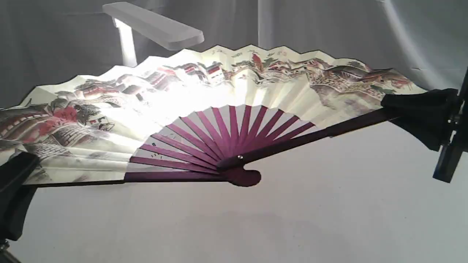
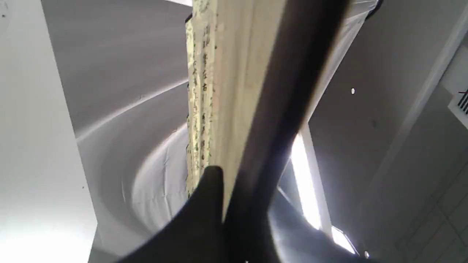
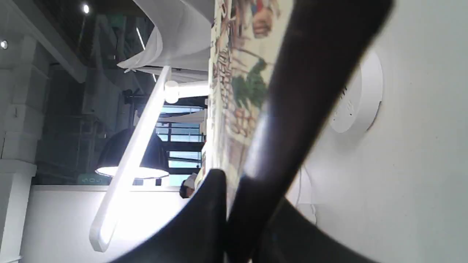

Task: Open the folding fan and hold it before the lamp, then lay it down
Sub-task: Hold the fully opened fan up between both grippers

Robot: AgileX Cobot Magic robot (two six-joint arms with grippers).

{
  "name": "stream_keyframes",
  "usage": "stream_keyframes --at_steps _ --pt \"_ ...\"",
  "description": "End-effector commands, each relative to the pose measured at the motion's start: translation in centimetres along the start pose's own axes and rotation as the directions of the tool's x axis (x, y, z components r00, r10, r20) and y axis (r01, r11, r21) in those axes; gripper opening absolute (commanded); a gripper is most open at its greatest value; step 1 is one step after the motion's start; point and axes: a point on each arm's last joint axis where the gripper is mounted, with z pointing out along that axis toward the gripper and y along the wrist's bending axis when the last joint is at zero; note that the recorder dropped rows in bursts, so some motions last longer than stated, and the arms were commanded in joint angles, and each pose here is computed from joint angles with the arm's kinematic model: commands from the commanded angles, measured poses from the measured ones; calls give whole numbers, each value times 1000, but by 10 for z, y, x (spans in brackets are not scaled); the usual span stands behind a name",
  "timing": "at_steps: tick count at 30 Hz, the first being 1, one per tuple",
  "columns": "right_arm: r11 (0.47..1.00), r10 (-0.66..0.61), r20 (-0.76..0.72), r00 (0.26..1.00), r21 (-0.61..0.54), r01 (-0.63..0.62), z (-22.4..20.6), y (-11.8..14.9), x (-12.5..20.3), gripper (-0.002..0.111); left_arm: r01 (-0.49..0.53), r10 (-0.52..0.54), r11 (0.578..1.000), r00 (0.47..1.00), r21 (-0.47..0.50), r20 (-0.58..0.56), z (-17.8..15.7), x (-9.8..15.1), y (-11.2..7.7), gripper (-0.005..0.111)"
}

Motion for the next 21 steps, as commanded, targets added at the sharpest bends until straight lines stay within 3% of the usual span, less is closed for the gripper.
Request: stream_keyframes --at_steps 1,21 --pt "998 -57 121 991 42 53 -10 -1 -13 0 144 -193 964 958 226 213 -10 -25 -21 0" --pt "996 -82 126 989 32 79 -12 10 -9 0 179 -260 948 913 263 315 -16 -36 -23 0"
